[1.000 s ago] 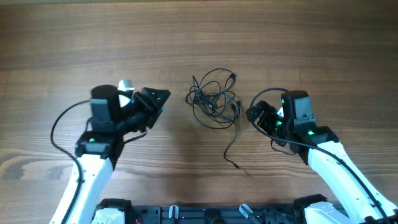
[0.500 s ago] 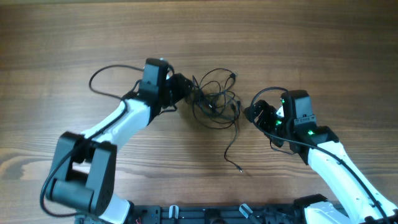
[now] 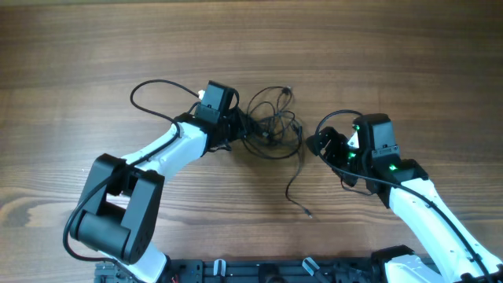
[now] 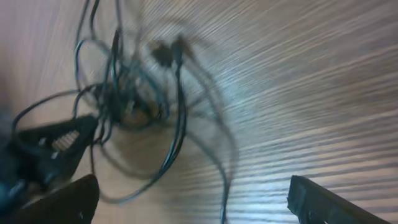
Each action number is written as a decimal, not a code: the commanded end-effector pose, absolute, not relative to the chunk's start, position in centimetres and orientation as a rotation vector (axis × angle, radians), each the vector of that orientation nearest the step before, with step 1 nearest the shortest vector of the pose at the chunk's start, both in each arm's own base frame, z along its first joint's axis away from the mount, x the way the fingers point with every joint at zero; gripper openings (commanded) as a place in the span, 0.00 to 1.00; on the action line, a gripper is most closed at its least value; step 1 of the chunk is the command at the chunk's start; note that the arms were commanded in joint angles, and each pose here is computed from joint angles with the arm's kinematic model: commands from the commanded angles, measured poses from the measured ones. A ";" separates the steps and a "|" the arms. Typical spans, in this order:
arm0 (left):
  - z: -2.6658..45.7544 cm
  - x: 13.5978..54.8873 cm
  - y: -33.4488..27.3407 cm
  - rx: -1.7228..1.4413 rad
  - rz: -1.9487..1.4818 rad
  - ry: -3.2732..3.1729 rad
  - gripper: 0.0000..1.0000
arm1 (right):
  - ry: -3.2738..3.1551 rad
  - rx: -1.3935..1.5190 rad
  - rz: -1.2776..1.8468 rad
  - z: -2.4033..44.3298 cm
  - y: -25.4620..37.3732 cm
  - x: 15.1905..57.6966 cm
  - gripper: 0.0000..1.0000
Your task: Untangle cables
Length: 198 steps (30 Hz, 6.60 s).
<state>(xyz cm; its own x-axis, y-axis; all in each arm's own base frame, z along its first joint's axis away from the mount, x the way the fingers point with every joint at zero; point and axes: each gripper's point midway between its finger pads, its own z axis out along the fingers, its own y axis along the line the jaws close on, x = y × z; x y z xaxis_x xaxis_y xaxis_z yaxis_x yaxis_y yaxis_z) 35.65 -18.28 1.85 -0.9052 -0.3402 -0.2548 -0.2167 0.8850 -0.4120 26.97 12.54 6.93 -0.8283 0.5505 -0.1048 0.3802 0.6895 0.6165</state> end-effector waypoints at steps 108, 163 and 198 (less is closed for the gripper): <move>14.2 25.2 -28.8 0.560 -1.445 2.548 0.08 | 2.370 0.381 0.857 12.8 6.9 28.9 1.00; 6.4 32.0 -17.3 -0.962 -0.821 2.781 1.00 | 2.404 -0.698 0.267 5.1 19.2 27.3 0.42; 8.8 27.0 -25.9 0.071 -1.131 2.851 0.04 | 1.641 -0.619 1.091 35.1 20.8 25.1 0.04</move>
<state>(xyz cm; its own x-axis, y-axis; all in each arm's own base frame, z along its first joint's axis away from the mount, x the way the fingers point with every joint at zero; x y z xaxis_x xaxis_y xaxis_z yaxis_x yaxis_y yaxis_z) 26.79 -26.97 10.36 -0.9971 0.0375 -0.0661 0.0747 0.6408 -0.7641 26.38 21.78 30.70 -0.4117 0.0202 -0.9111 -0.7859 0.4982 0.3662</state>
